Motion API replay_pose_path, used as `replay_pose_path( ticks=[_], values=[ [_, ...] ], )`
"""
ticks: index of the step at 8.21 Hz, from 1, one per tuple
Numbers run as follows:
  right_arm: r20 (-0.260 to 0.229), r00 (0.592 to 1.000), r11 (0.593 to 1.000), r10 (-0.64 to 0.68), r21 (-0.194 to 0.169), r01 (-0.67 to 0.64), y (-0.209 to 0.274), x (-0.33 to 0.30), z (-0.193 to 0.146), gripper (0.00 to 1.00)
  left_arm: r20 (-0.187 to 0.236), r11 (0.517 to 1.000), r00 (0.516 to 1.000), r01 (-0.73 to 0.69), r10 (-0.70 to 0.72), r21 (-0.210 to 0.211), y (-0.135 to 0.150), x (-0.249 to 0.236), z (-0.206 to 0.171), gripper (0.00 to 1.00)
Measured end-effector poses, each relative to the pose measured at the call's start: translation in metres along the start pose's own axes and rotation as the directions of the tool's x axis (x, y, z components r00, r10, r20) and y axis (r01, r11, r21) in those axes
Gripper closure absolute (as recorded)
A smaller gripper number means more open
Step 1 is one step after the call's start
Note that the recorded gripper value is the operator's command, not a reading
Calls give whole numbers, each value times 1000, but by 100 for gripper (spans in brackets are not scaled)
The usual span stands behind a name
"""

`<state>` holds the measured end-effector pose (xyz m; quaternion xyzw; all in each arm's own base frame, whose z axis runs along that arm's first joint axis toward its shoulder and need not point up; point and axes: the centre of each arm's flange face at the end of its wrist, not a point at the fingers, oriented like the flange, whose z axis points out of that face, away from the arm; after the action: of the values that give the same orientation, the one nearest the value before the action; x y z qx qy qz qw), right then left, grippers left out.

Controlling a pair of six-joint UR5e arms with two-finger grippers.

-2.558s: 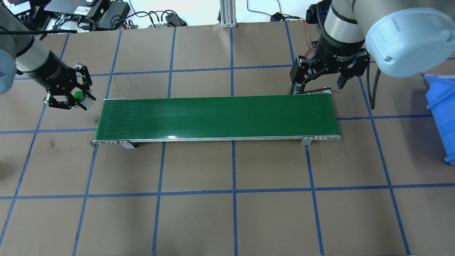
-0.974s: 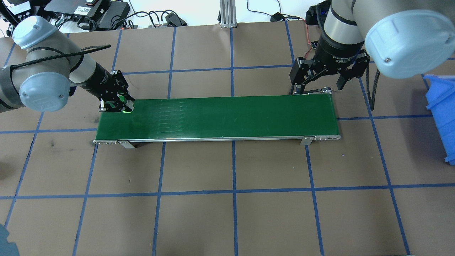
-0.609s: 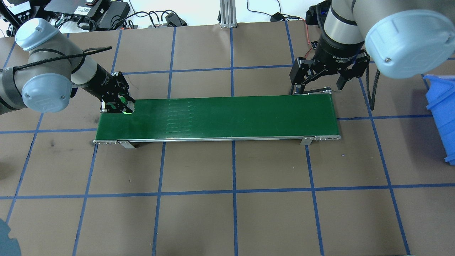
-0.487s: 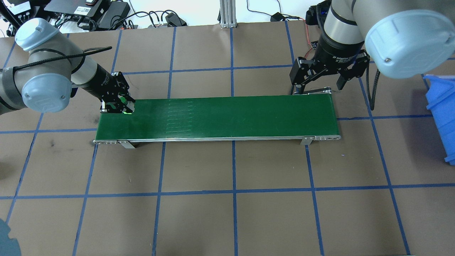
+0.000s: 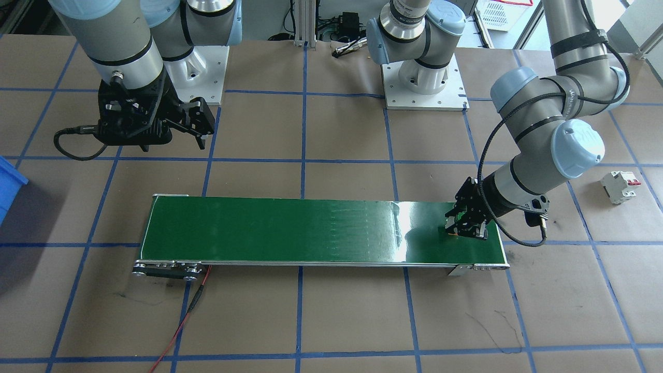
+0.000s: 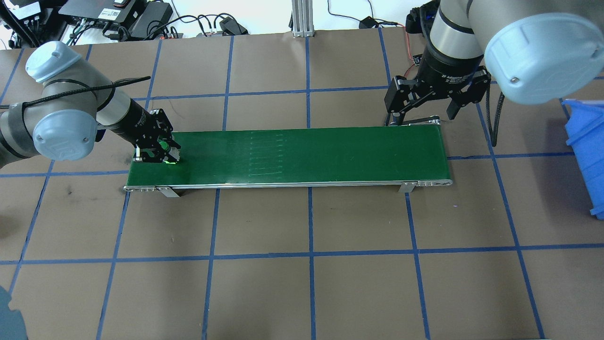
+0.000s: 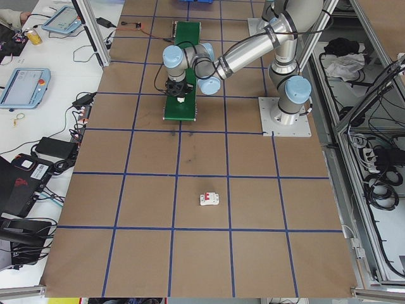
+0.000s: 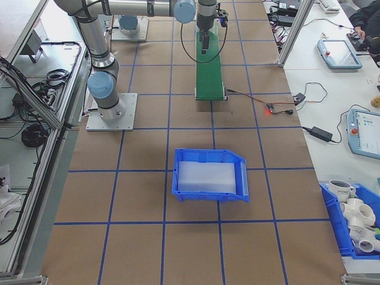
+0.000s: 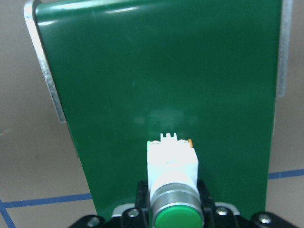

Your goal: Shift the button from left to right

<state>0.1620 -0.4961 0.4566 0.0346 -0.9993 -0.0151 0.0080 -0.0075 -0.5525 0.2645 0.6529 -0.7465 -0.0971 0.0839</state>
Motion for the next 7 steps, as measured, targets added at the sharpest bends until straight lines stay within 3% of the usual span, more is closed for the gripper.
replay_pose_path(
  ticks=[1, 2, 7],
  values=[
    [0, 1000, 1000, 0, 0, 0, 0, 0, 0, 0, 4, 1000, 1000, -4, 4, -1, -1, -1, 2, 6],
    [0, 1000, 1000, 0, 0, 0, 0, 0, 0, 0, 9, 1000, 1000, -6, 6, 1, -2, -2, 4, 0],
    [0, 1000, 1000, 0, 0, 0, 0, 0, 0, 0, 17, 1000, 1000, -10, 10, 0, -2, -4, 6, 0]
  ],
)
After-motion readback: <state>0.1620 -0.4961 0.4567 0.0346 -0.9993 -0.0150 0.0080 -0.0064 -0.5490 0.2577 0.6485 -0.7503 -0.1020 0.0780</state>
